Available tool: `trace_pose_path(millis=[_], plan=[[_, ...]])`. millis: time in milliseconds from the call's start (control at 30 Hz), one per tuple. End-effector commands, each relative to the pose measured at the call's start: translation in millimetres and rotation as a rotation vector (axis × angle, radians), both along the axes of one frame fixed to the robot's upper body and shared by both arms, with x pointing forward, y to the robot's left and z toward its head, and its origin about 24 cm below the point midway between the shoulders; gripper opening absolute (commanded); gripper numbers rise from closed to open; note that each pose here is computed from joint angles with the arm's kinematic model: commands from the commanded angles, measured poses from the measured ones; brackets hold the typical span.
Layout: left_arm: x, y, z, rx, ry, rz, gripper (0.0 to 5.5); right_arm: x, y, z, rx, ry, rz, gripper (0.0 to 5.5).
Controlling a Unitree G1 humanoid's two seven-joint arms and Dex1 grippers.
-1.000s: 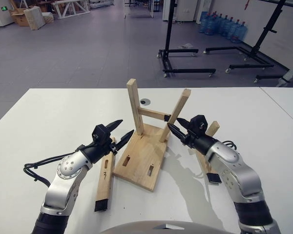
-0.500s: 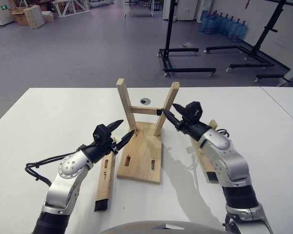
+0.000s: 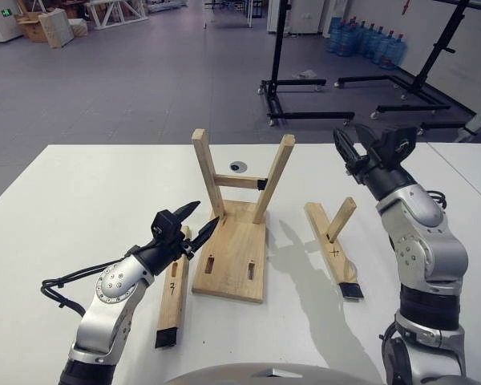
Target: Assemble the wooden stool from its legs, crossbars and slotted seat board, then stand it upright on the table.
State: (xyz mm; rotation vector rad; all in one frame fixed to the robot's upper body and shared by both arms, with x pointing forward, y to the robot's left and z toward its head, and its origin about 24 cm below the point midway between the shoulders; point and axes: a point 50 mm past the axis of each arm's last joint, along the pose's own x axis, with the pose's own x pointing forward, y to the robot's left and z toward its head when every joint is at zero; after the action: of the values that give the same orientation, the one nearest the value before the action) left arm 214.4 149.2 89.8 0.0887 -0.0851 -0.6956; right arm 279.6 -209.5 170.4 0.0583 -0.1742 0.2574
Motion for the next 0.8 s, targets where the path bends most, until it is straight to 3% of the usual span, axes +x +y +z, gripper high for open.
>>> trace_pose_path(millis=[33,267,333,400,467,533,667,800], plan=[[1.7,-0.8,-1.9,0.011,0.002,-0.005,2.93,-4.6,0.2,-6.2,0.041,0.014,0.033,2.32],[1.3,-1.3,-2.0,0.01,0.004,-0.01,2.93,1.2,5.3,31.9,0.092,-0.116,0.053,2.32],[1.1,-2.2,-1.6,0.007,0.004,-0.011,2.93,3.7,5.5,9.5,0.022,-0.002,0.038,2.32],[0.5,-3.7,-2.1,0.005,0.009,-0.017,2.93,7.2,3.9,-41.6,-0.053,0.256,0.006,2.32],[0.6,-6.9,-3.2,0.004,0.016,-0.034,2.93,-3.5,-0.7,-99.4,0.027,0.517,-0.058,2.32],[-0.9,-6.8,-4.6,0.004,0.022,-0.033,2.93,-17.1,11.2,-127.3,0.138,0.654,-0.025,2.32],[-2.0,-5.0,-5.6,0.003,0.027,-0.021,2.93,-10.5,20.9,-102.6,0.217,0.55,0.039,2.32],[-3.2,-4.8,-6.4,-0.001,0.027,-0.011,2.93,0.3,0.2,-66.3,0.249,0.364,-0.047,2.32]])
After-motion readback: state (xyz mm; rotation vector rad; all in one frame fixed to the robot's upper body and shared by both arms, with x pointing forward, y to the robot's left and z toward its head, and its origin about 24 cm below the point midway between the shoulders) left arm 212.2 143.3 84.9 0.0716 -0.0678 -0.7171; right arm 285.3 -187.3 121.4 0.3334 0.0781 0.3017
